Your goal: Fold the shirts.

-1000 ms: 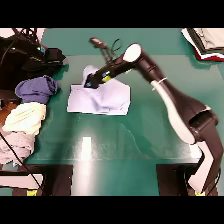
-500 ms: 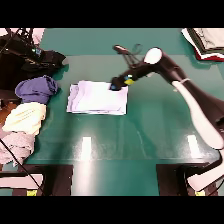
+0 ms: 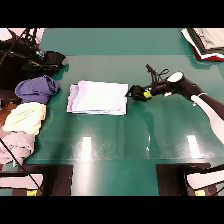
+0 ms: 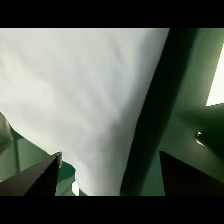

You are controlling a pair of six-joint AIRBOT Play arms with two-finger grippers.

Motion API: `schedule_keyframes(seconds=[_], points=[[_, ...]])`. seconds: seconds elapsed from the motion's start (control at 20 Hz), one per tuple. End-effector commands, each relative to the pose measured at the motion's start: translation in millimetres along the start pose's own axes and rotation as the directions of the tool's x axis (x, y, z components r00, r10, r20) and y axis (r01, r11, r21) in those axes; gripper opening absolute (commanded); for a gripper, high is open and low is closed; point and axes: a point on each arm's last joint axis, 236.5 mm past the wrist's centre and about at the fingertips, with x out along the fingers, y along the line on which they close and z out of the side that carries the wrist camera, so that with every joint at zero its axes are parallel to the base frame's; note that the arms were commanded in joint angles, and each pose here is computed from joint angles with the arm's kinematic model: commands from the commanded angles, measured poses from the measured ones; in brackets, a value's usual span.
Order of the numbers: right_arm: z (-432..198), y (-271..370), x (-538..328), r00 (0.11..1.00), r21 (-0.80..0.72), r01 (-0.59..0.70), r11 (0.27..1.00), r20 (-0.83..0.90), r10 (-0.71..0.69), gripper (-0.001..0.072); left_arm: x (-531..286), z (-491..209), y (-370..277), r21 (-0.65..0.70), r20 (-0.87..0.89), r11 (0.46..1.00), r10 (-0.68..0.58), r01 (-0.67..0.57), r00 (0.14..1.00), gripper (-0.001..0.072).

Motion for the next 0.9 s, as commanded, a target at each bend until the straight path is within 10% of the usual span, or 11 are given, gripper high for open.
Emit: schedule_keyframes(seconds=[0.0, 0.2, 0.3, 0.45, 0.85], points=[[0.9, 5.9, 32.2, 0.995, 0.081, -0.102, 0.992, 0.033, 0.099, 0.0684, 0.8, 0.8, -2.0, 0.006, 0.005, 1.0, -0.011, 0.011, 1.0, 0.0025], [5.4, 20.0, 56.3, 0.993, 0.051, -0.112, 0.992, 0.032, 0.111, 0.0615, 0.8, 0.9, -2.1, 0.015, 0.006, 1.0, -0.011, 0.011, 1.0, 0.0024], [12.5, 33.1, 64.7, 0.993, -0.001, -0.118, 0.993, 0.025, 0.118, 0.0461, 0.8, 0.8, -2.1, 0.014, 0.005, 1.0, -0.011, 0.011, 1.0, 0.0024], [19.0, 53.1, 71.5, 0.989, -0.096, -0.15, 0.984, 0.003, 0.151, 0.0023, 0.8, 0.3, -2.2, 0.015, 0.003, 1.0, -0.011, 0.011, 1.0, 0.0025], [42.7, -8.1, -95.5, 0.955, -0.085, 0.103, 0.991, 0.286, -0.074, 0.002, -0.6, 0.6, -3.6, 0.024, 0.006, 1.0, -0.015, 0.015, 1.0, 0.0024]])
